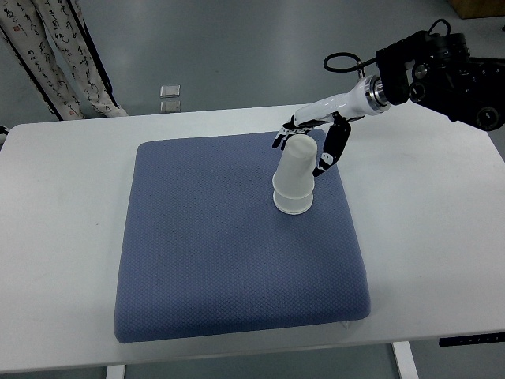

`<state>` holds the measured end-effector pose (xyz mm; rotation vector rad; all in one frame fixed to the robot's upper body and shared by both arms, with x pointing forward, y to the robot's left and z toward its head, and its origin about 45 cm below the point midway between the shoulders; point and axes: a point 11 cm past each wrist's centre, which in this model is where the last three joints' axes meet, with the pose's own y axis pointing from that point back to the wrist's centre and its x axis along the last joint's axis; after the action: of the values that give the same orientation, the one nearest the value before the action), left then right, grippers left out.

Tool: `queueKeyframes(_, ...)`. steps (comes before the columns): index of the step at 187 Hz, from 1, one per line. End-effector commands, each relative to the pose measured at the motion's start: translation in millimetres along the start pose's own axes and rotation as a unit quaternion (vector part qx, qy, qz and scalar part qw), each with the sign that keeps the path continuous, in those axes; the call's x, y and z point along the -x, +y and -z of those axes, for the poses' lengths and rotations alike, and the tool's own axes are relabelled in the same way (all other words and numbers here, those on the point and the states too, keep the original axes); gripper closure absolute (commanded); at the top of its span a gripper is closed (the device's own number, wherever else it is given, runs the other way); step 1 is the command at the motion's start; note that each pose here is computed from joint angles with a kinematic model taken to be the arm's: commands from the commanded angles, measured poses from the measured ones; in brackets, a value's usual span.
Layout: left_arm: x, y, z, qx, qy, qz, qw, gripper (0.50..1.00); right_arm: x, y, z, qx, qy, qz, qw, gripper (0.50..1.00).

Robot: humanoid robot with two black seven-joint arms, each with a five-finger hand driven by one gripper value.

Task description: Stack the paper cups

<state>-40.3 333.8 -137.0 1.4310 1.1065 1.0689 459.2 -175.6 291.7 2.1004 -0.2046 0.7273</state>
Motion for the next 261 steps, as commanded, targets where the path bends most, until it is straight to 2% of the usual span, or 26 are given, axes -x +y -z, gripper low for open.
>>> queueKeyframes(1,0,0,0,0.000,0.000,0.000,1.000,0.500,-1,-1,0,0.000,-0.001,-0.001,1.000,0.595)
queueKeyframes(45,0,0,0,0.000,0.000,0.000,1.000,0.500,-13,13,-10,-0.002,-0.031,-0.030,0.999,0.593)
queueKeyframes(66,0,0,0,0.000,0.000,0.000,1.000,0.500,-35,32,-15,-0.056,-0.125,-0.097,0.986,0.593)
queueKeyframes(95,0,0,0,0.000,0.000,0.000,1.000,0.500,-37,36,-34,-0.122,-0.263,-0.156,0.944,0.593)
queueKeyframes(112,0,0,0,0.000,0.000,0.000,1.000,0.500,-28,30,-57,-0.145,-0.352,-0.200,0.903,0.593)
queueKeyframes(129,0,0,0,0.000,0.000,0.000,1.000,0.500,-13,24,-82,-0.184,-0.467,-0.252,0.827,0.593)
queueKeyframes(176,0,0,0,0.000,0.000,0.000,1.000,0.500,26,-21,-93,-0.242,-0.627,-0.285,0.683,0.593)
queueKeyframes(215,0,0,0,0.000,0.000,0.000,1.000,0.500,46,-42,-89,-0.267,-0.684,-0.280,0.618,0.587)
queueKeyframes(261,0,0,0,0.000,0.000,0.000,1.000,0.500,60,-52,-94,-0.255,-0.715,-0.269,0.592,0.585)
